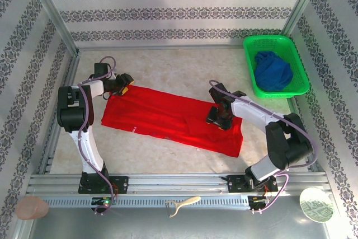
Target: Fold the inside-out t-shirt
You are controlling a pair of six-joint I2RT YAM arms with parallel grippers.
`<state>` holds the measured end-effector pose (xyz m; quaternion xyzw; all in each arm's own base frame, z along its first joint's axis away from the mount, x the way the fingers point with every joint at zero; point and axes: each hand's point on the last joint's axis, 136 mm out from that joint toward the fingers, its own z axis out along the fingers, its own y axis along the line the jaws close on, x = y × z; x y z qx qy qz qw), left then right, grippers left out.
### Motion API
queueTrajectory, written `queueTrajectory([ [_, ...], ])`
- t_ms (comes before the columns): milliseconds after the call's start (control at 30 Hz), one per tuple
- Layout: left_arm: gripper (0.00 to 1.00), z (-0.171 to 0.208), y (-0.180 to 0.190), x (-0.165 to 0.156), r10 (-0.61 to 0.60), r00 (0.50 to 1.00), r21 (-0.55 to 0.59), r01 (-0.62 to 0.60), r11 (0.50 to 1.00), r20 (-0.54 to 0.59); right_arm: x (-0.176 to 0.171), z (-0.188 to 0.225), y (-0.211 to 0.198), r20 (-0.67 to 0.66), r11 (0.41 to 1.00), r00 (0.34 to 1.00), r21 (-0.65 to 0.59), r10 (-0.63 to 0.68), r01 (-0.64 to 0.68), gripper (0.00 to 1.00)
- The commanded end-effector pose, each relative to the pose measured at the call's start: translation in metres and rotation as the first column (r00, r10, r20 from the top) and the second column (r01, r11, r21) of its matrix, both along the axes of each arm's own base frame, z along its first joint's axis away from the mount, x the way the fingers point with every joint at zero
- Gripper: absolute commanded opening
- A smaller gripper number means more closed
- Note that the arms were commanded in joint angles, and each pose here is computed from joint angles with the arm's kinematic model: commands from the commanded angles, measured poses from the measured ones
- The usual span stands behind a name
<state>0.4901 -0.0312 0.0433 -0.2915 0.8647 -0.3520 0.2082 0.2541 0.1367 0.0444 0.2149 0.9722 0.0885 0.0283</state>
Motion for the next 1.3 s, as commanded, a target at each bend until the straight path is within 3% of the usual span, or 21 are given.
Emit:
queueTrajectory([
  [0, 0.59, -0.009, 0.007, -0.009, 0.028, 0.999, 0.003, -0.028, 1.0, -0.041, -0.004, -0.005, -0.002, -0.03, 0.999, 0.999, -0.043, 0.03, -0.031, 0.49],
  [67, 0.59, -0.008, 0.006, -0.008, 0.028, 0.999, 0.003, -0.028, 1.0, -0.039, -0.007, -0.009, 0.001, -0.045, 0.998, 0.998, -0.047, 0.044, -0.046, 0.44],
  [200, 0.59, -0.01, 0.006, -0.008, 0.027, 0.999, 0.003, -0.027, 1.0, -0.042, -0.015, -0.013, 0.008, -0.064, 0.997, 0.996, -0.033, 0.066, -0.069, 0.01],
  [233, 0.59, -0.01, 0.006, -0.008, 0.028, 0.999, 0.003, -0.027, 1.0, -0.044, -0.018, -0.012, 0.009, -0.066, 0.997, 0.995, -0.029, 0.074, -0.076, 0.0],
  [467, 0.59, -0.01, 0.007, -0.007, 0.03, 0.999, 0.0, -0.03, 1.0, -0.039, -0.046, 0.002, 0.008, -0.061, 0.997, 0.995, 0.005, 0.075, -0.074, 0.0],
  [733, 0.58, -0.006, 0.006, -0.003, 0.037, 0.999, -0.014, -0.037, 0.999, -0.03, -0.098, -0.009, 0.01, -0.157, 0.998, 0.986, 0.037, 0.048, -0.042, 0.0],
  [800, 0.58, -0.004, 0.006, -0.002, 0.038, 0.999, -0.015, -0.038, 0.999, -0.026, -0.102, -0.008, 0.008, -0.166, 0.999, 0.985, 0.036, 0.045, -0.039, 0.12],
  [867, 0.58, -0.002, 0.007, -0.001, 0.037, 0.999, -0.014, -0.037, 0.999, -0.023, -0.096, 0.003, 0.007, -0.125, 0.998, 0.991, 0.035, 0.052, -0.048, 0.31],
  [900, 0.58, -0.001, 0.006, -0.001, 0.035, 0.999, -0.013, -0.035, 0.999, -0.023, -0.091, 0.01, 0.008, -0.097, 0.998, 0.994, 0.037, 0.055, -0.052, 0.36],
  [1067, 0.58, 0.0, 0.006, -0.001, 0.034, 0.999, -0.012, -0.034, 0.999, -0.022, -0.054, 0.037, 0.028, 0.013, 0.991, 0.994, 0.075, 0.108, -0.109, 0.39],
  [1267, 0.59, 0.015, 0.004, 0.003, 0.026, 1.0, -0.034, -0.025, 0.999, 0.008, -0.009, 0.034, 0.055, 0.066, 0.986, 0.986, 0.069, 0.15, -0.155, 0.38],
])
